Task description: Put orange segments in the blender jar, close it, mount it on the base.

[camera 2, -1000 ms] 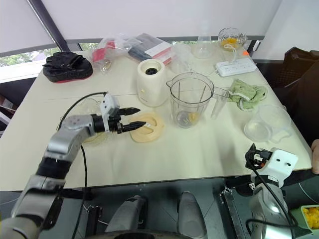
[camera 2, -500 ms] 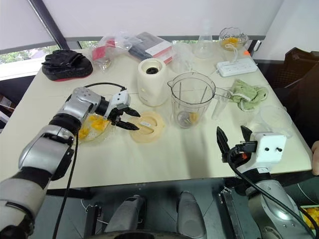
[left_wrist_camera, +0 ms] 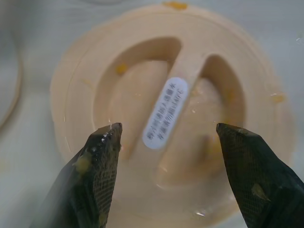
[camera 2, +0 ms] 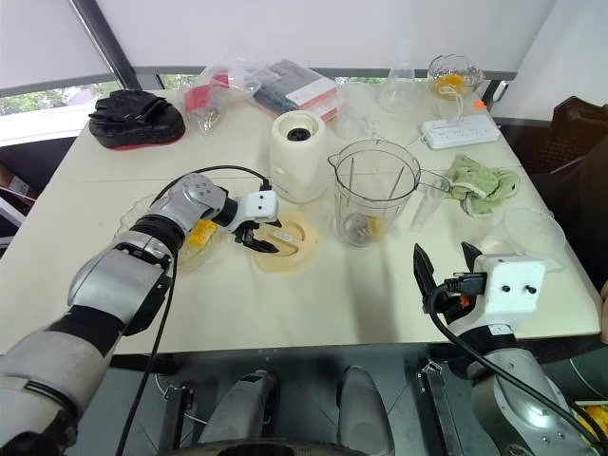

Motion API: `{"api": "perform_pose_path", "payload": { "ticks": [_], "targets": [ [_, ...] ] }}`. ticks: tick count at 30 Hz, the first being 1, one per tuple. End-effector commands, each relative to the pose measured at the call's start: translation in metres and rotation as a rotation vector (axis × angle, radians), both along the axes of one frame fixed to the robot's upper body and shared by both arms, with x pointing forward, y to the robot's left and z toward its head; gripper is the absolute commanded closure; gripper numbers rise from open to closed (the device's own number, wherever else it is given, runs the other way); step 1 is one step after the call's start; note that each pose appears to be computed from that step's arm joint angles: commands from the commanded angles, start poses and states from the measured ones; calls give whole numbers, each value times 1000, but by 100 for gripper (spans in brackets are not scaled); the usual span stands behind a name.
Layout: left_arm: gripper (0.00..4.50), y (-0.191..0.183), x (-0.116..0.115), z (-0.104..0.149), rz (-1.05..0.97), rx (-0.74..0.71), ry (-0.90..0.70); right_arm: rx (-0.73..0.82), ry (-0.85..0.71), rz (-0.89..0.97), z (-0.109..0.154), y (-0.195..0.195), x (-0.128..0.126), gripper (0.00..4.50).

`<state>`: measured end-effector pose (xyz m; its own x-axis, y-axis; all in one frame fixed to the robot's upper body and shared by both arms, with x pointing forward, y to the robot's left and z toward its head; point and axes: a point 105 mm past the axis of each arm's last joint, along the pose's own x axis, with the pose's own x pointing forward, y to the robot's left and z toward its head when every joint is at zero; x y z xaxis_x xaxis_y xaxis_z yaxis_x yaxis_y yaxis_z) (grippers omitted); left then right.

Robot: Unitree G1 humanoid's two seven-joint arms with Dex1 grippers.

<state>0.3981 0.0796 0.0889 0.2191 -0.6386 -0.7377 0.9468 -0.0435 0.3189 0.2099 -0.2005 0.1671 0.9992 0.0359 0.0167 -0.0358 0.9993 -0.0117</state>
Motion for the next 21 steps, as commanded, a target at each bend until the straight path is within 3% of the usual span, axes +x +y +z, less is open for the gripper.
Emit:
{"api": "perform_pose_path", "payload": {
  "ticks": [1,7,10,14,15,21],
  "targets": [
    [118,-1,0,-9,-12,58,-21,2,-58,24,15,8,-4,91],
    [118,6,-3,-22,-6,167,9,-16,-55,28,20,8,-2,91],
    [199,5,-1,-20,6,157,7,-23,-55,29,22,8,-1,86],
    [397,3,0,-15,20,112,10,-30,-57,26,25,7,1,86],
    [427,3,0,-13,27,97,15,-31,-57,25,25,7,1,86],
    [426,-3,0,-4,52,-24,53,-16,-53,18,24,8,5,86]
  ]
}}
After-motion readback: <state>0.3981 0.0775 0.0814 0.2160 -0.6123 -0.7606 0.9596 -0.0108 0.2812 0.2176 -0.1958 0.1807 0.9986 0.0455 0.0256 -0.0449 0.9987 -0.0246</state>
